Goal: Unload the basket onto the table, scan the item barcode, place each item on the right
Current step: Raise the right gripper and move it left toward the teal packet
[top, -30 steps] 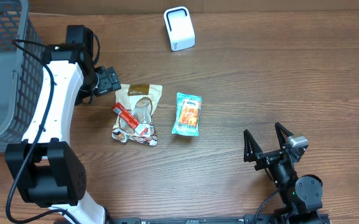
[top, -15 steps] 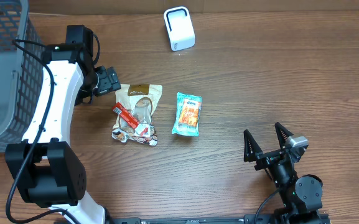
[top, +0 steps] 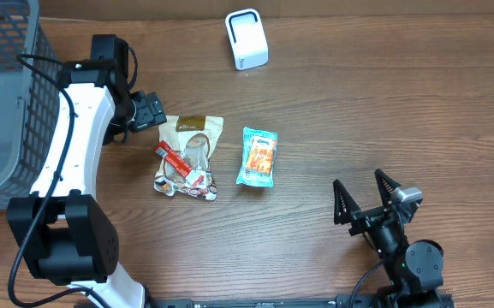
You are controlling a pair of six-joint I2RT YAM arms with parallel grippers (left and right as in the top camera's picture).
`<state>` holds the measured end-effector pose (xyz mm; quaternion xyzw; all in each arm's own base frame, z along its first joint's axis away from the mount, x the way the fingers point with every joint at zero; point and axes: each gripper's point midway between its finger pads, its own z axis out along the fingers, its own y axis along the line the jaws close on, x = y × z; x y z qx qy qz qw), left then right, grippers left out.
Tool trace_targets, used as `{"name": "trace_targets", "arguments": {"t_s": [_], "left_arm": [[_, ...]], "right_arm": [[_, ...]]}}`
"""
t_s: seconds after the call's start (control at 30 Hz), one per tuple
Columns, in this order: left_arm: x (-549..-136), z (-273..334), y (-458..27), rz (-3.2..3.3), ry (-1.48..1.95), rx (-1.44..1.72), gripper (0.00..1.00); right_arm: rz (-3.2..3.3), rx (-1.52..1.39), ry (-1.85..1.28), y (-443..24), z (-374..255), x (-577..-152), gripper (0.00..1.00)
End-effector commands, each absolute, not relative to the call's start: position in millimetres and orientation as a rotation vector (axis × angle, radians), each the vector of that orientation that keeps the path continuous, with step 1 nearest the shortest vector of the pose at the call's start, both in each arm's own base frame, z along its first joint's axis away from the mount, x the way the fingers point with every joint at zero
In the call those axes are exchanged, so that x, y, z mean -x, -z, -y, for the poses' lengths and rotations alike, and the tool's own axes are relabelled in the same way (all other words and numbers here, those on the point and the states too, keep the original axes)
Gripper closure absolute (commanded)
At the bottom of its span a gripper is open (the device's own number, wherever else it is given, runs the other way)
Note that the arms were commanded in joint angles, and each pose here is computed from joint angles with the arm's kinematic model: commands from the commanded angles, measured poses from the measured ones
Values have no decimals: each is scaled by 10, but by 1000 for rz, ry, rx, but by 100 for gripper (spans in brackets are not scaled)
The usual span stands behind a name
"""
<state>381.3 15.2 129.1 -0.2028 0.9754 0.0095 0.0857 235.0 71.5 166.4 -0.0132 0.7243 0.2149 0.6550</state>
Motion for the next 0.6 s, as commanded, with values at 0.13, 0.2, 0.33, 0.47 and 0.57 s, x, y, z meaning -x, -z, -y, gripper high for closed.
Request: {"name": "trace_targets", "arguments": {"t_s": [0.13, 0.2, 0.33, 0.47, 0.57], "left_arm": [[-3860, -179, -1365, -2883, -40, 582, 0], [-3860, -179, -1365, -2883, -40, 582, 0], [-3860, -179, -1365, -2883, -40, 582, 1], [-3859, -179, -1364, -2884, -40, 582, 0], [-3861, -179, -1366, -2883, -40, 582, 0]], "right_arm": [[-1604, 16, -536, -2174, -718, -2214, 0], [-1607, 16, -536, -2387, -707, -2162, 0], [-1658, 11, -531, -2839, -692, -2089, 0], [-1757, 15, -540, -3226, -737, -2138, 0], [-1895, 31, -570, -3354, -840, -2250, 0]]}}
